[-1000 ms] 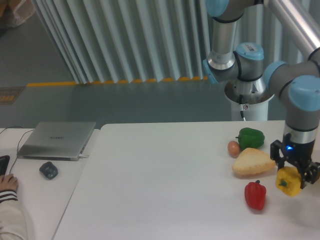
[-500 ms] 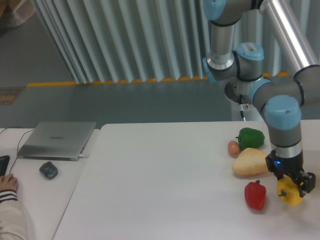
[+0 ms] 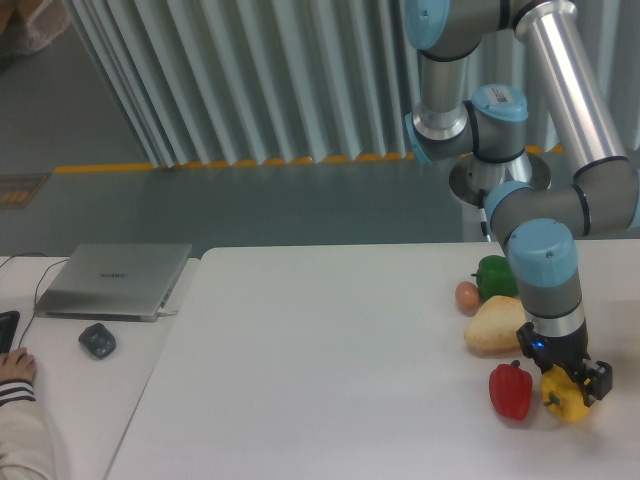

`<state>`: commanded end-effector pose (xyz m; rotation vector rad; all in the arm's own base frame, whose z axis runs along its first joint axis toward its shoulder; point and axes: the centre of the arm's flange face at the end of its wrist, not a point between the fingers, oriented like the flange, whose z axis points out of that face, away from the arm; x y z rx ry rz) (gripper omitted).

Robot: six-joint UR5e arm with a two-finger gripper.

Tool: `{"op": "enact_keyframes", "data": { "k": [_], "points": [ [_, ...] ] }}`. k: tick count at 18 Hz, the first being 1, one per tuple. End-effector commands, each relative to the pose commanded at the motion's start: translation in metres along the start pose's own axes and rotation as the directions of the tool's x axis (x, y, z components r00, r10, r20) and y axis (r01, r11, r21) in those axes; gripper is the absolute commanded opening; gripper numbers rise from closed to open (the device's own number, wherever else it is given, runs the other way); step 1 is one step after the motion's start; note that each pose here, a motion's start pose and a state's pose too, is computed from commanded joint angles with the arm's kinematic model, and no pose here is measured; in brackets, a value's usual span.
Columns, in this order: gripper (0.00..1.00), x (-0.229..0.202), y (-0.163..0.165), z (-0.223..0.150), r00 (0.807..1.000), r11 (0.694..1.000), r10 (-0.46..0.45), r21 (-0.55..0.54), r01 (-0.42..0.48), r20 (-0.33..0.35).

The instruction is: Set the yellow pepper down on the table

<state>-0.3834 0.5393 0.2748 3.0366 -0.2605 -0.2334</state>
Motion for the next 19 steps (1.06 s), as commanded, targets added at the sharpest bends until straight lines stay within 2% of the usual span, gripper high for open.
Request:
{"op": "enact_keyframes", "data": {
  "k": [4,10,13,19],
  "points": [
    [1.00,-0.003,0.000,-0.008,1.000,1.000,0.010,0.015,-0.010,0.009],
    [1.00,-0.009,0.008,-0.052,0.999,0.997,-0.014,0.070,0.012,0.034],
    [1.00,-0.007,0.015,-0.072,1.000,0.993,-0.018,0.117,0.018,-0.004],
    [1.00,-0.006,0.024,-0.093,1.000,0.989,-0.023,0.143,0.021,0.012]
  ]
}}
